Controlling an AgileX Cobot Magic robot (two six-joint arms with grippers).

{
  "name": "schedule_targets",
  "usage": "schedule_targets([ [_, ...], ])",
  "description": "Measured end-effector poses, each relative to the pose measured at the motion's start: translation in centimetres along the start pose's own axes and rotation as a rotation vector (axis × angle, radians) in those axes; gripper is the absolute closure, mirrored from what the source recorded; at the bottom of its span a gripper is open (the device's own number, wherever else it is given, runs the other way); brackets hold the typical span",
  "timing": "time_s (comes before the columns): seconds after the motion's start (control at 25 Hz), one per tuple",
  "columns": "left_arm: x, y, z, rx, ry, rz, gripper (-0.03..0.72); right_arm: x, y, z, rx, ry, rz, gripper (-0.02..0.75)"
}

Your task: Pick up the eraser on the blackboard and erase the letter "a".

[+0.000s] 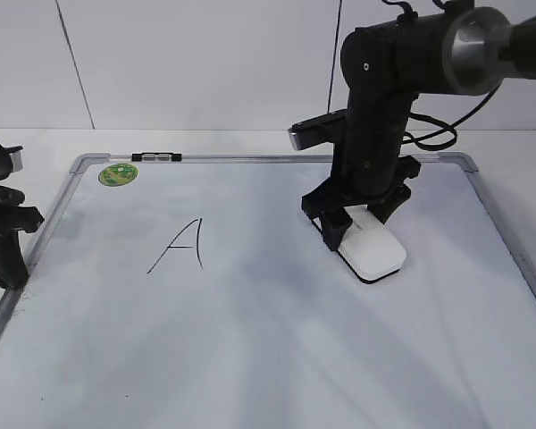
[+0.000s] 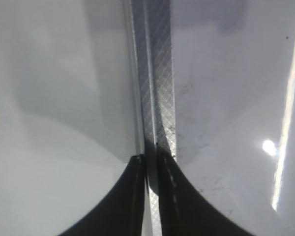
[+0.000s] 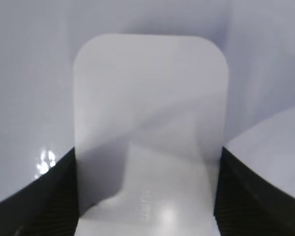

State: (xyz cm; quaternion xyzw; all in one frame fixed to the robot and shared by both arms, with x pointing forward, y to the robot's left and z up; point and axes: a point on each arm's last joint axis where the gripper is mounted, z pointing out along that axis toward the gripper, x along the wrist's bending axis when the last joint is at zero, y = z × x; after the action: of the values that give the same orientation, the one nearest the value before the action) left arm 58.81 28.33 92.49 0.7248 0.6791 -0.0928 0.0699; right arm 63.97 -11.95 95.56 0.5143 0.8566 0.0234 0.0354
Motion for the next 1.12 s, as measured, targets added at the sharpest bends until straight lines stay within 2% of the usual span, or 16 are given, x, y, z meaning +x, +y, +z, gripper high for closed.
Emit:
schedule_targets([
  [0.12,0.0,0.0,0.0,0.0,0.001,0.001,0.642,-0.3,-0.6,-1.6,0.015,-0.01,0.001,0.175],
  [0.28,0.0,0.0,0.0,-0.001,0.002,0.001,0.642,-0.6,-1.3,-4.8,-0.042,-0.025,0.004,0.175],
  [0.48,0.0,0.0,0.0,-0.001,0.002,0.001,0.642,-1.2,-2.7,-5.3,-0.021,-0.039,0.014,0.175],
  [0.68,0.0,0.0,0.0,-0.001,0.002,0.001,0.641,-3.5,-5.7,-4.6,0.043,-0.038,0.099,0.175],
  [1.12,0.0,0.0,0.0,-0.001,0.002,0.001,0.638,-8.9,-12.2,-3.1,0.004,-0.018,0.338,0.175],
])
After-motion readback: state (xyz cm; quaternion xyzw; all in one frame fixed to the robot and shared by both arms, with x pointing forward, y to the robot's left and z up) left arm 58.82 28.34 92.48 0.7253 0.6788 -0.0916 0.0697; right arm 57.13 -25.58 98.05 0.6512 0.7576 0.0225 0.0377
